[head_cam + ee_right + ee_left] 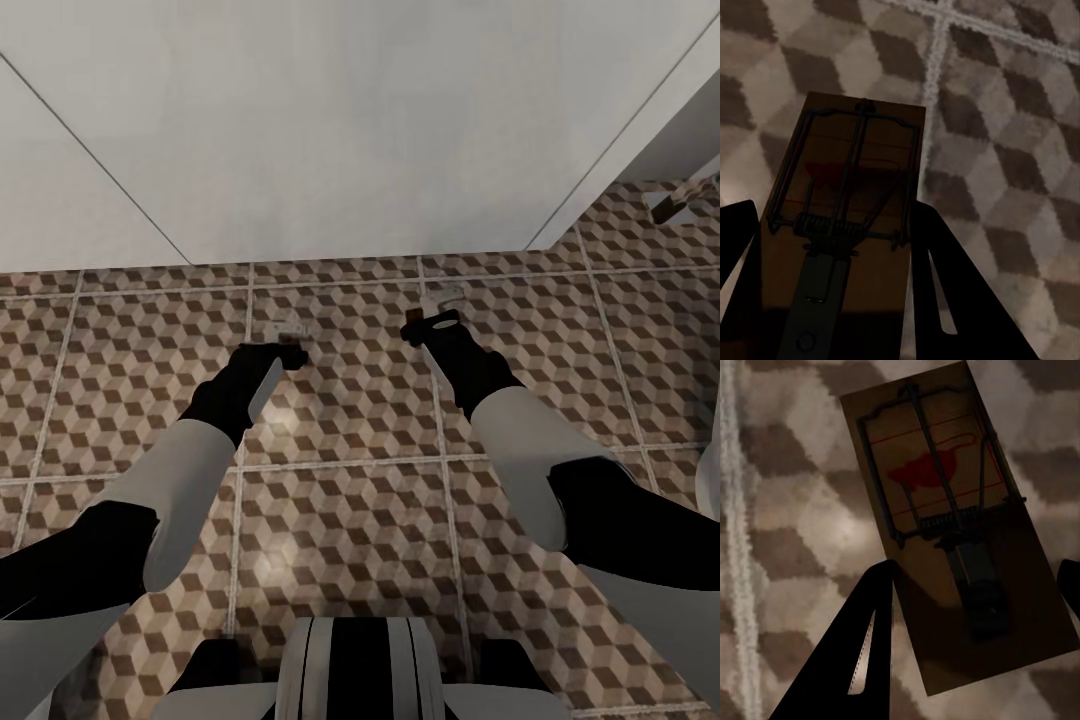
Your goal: Take the four mousetraps from the cabinet in the bathroom and place them on the bathroom floor. Make sure all four end up on the same floor surface, and ensure that at least two of them are either under or directly next to the same bathroom sink.
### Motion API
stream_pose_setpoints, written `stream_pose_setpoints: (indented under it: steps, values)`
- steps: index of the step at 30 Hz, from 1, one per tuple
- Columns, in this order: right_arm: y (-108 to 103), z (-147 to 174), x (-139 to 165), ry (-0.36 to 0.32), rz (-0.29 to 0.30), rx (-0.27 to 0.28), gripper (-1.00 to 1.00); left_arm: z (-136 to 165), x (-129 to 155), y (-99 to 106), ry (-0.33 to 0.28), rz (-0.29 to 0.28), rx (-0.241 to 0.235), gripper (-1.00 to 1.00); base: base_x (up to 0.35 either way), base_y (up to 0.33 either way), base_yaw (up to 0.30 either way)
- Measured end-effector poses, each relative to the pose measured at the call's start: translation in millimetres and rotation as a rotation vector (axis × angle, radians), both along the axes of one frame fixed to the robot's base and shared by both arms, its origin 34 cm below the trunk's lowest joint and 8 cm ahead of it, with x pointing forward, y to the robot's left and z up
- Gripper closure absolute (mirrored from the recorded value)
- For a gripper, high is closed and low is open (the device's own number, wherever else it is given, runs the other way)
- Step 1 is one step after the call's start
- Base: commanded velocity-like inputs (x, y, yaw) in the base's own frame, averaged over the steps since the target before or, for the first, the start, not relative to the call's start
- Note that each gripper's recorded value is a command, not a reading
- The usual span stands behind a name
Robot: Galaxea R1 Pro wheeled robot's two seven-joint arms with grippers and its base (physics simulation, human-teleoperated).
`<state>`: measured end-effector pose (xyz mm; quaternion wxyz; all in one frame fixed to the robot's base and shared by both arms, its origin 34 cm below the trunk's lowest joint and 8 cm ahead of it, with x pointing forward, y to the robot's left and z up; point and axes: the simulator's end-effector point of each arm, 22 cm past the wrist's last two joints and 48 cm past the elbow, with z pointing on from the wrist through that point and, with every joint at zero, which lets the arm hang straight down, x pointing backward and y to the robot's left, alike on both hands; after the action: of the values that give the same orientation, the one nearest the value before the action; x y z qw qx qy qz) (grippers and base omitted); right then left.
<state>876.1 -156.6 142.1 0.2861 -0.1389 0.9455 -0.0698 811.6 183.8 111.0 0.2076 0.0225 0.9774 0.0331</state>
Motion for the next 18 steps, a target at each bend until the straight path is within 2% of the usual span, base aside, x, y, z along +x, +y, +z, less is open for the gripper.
stream_pose_setpoints:
  steps: [5, 11, 14, 18]
  values:
    - [0, 1, 1, -0.005, 0.000, 0.002, 1.00, 3, 4, 2, -0.012, 0.002, -0.002, 1.00, 0.000, 0.000, 0.000]
    - [1, 2, 2, -0.012, 0.001, 0.006, 1.00, 23, 26, 0, -0.076, 0.001, -0.015, 1.00, 0.000, 0.000, 0.000]
    - [4, 5, 6, -0.034, 0.004, 0.017, 1.00, 33, 35, 0, -0.105, 0.001, -0.018, 1.00, 0.000, 0.000, 0.000]
    - [6, 8, 11, -0.063, 0.008, 0.028, 1.00, 35, 37, 0, -0.113, 0.000, -0.019, 1.00, 0.000, 0.000, 0.000]
